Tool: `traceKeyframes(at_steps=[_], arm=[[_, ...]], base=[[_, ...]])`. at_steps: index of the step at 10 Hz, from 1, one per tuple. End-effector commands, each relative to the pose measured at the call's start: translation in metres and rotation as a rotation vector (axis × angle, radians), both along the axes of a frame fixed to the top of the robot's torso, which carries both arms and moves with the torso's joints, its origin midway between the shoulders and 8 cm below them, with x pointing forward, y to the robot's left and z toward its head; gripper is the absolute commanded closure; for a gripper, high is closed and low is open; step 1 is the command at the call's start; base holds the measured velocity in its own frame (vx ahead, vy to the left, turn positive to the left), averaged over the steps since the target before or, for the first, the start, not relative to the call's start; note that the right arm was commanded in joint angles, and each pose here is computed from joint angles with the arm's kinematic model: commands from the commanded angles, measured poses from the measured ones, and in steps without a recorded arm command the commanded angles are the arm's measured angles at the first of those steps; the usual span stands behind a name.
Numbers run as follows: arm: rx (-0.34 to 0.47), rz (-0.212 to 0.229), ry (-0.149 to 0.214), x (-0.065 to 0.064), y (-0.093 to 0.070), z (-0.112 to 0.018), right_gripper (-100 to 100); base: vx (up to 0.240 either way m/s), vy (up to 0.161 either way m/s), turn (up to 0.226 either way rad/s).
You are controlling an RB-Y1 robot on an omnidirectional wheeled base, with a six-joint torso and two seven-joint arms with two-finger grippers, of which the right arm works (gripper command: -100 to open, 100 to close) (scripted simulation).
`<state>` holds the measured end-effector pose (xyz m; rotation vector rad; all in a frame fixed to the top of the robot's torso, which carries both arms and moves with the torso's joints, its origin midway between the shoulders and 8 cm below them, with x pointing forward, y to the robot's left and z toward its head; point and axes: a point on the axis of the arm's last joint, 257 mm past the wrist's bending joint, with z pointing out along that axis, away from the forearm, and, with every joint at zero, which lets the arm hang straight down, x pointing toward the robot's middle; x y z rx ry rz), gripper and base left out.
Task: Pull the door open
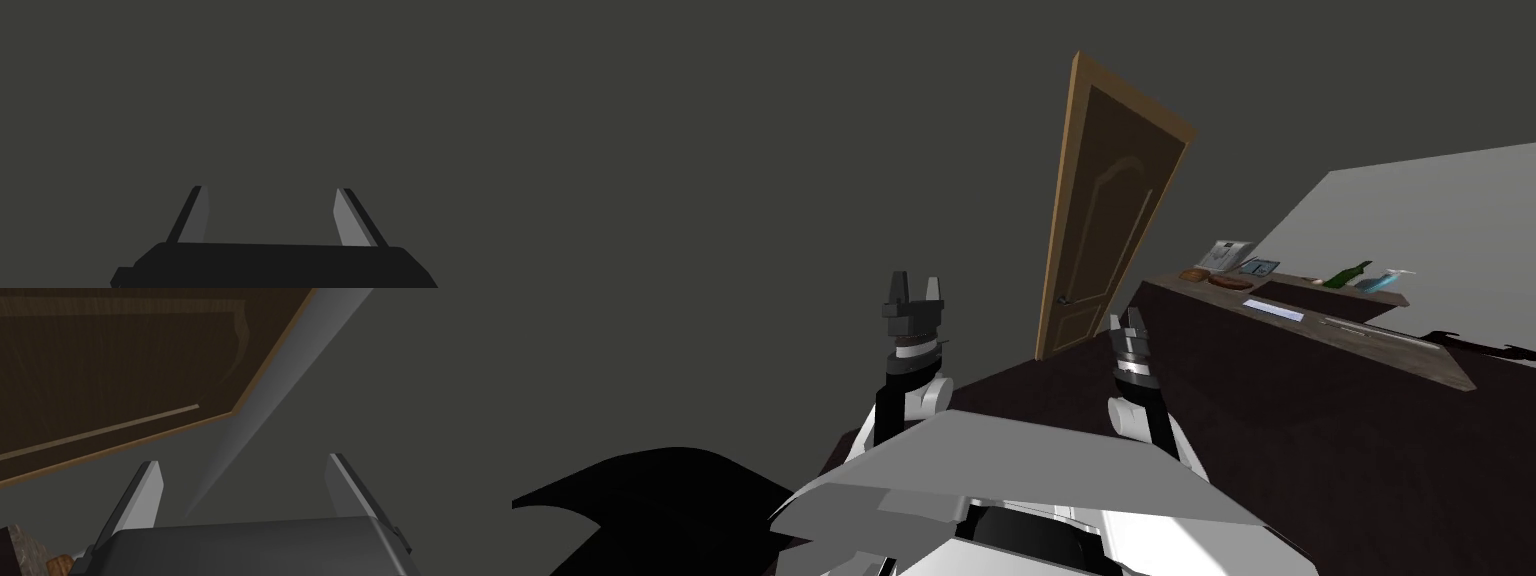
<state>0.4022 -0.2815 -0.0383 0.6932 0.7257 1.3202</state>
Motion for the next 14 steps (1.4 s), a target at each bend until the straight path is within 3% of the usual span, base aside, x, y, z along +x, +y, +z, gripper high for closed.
traceKeyframes(at_steps=[1, 2, 9, 14], arm=[[0.008, 0.006, 0.028, 0.009, -0.001, -0.015, -100], [0.008, 0.006, 0.029, 0.009, -0.001, -0.015, -100], [0.04, 0.03, 0.116, 0.041, -0.011, -0.067, -100], [0.057, 0.029, 0.185, 0.055, -0.019, -0.104, -100]], base=[[0.014, -0.05, 0.126], [0.007, -0.044, 0.072], [0.025, -0.066, 0.139], [0.021, -0.062, 0.092]])
